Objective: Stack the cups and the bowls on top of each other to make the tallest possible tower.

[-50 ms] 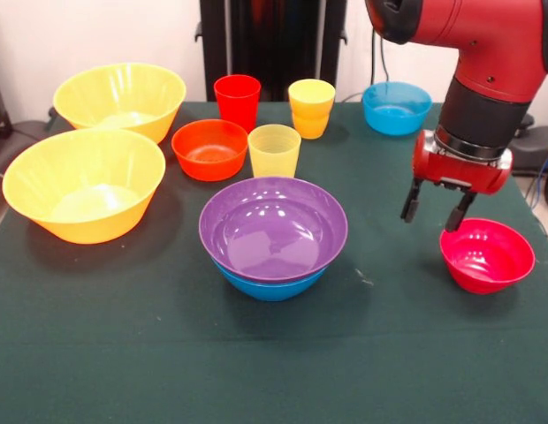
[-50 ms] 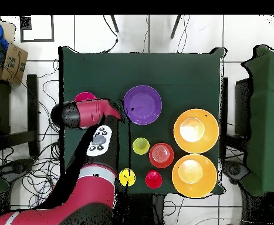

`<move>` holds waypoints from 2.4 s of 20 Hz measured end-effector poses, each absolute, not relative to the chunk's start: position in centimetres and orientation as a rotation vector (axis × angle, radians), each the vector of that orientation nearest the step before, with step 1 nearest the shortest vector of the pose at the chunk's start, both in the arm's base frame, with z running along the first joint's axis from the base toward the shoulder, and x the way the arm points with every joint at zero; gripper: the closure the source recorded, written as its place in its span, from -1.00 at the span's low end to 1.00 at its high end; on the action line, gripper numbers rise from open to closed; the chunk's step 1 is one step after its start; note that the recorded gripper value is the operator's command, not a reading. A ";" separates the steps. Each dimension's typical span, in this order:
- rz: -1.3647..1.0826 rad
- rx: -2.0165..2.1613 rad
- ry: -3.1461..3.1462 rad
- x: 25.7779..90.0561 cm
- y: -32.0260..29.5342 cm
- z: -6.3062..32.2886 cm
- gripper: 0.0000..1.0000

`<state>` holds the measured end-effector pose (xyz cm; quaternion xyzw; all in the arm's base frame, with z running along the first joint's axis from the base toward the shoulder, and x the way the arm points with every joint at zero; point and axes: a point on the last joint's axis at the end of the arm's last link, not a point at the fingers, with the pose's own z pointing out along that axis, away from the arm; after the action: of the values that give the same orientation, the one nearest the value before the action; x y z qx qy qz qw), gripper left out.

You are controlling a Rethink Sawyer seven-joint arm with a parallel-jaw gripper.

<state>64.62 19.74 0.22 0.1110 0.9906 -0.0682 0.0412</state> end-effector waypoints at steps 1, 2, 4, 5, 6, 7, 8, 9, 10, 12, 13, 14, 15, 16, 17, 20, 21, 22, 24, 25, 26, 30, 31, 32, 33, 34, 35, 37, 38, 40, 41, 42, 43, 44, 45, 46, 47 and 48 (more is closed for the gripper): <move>-0.208 0.339 3.031 64.6 19.8 0.2 -1.00; -0.207 0.338 3.030 64.6 19.8 0.2 -1.00; -0.207 0.333 3.030 64.6 20.0 0.1 -1.00; -0.207 0.331 3.030 64.5 20.1 0.1 -1.00; -0.210 0.321 3.032 64.3 20.4 0.0 -1.00; -0.211 0.317 3.032 64.3 20.6 0.0 -1.00; -0.211 0.314 3.033 64.2 20.7 0.0 -1.00; -0.211 0.308 3.033 64.1 20.9 -0.1 -1.00; -0.211 0.304 3.034 64.0 21.1 -0.1 -1.00; -0.212 0.295 3.035 63.9 21.5 -0.1 -1.00; -0.211 0.291 3.036 63.8 21.7 -0.2 -1.00; -0.211 0.288 3.036 63.8 21.8 -0.2 -1.00; -0.210 0.288 3.036 63.7 21.9 -0.2 -1.00; -0.210 0.286 3.037 63.7 22.1 -0.2 -1.00; -0.210 0.285 3.037 63.7 22.1 -0.2 -1.00; -0.207 0.281 3.035 63.6 22.4 -0.2 -1.00; -0.203 0.277 3.030 63.6 22.6 -0.3 -1.00; -0.202 0.274 3.026 63.6 22.7 -0.3 -1.00; -0.193 0.268 3.009 63.6 22.8 -0.4 -1.00; -0.188 0.267 3.001 63.6 22.9 -0.4 -1.00; -0.182 0.266 2.989 63.6 22.9 -0.5 -1.00; -0.162 0.266 2.951 63.8 22.9 -0.8 -1.00; -0.155 0.270 2.939 63.8 22.9 -0.9 -1.00; -0.147 0.273 2.927 63.9 22.9 -1.0 -1.00; -0.145 0.275 2.924 63.9 22.9 -1.0 -1.00; -0.143 0.277 2.920 64.0 22.9 -1.1 -1.00; -0.141 0.280 2.914 64.0 22.9 -1.3 -1.00; -0.143 0.278 2.906 63.9 22.8 -1.6 -1.00; -0.144 0.276 2.903 63.8 22.8 -1.8 -1.00; -0.152 0.267 2.893 63.5 22.7 -2.4 -1.00; -0.154 0.265 2.891 63.4 22.6 -2.5 -1.00; -0.157 0.262 2.889 63.3 22.6 -2.7 -1.00; -0.162 0.257 2.887 63.1 22.5 -3.1 -1.00; -0.169 0.251 2.884 62.8 22.5 -3.4 -1.00; -0.171 0.249 2.884 62.8 22.5 -3.4 -1.00; -0.176 0.244 2.881 62.6 22.4 -3.6 -1.00; -0.181 0.240 2.880 62.4 22.4 -3.8 -1.00; -0.186 0.235 2.878 62.3 22.4 -3.9 -1.00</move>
<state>62.28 22.36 -3.89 0.0807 0.9870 -0.0638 0.1235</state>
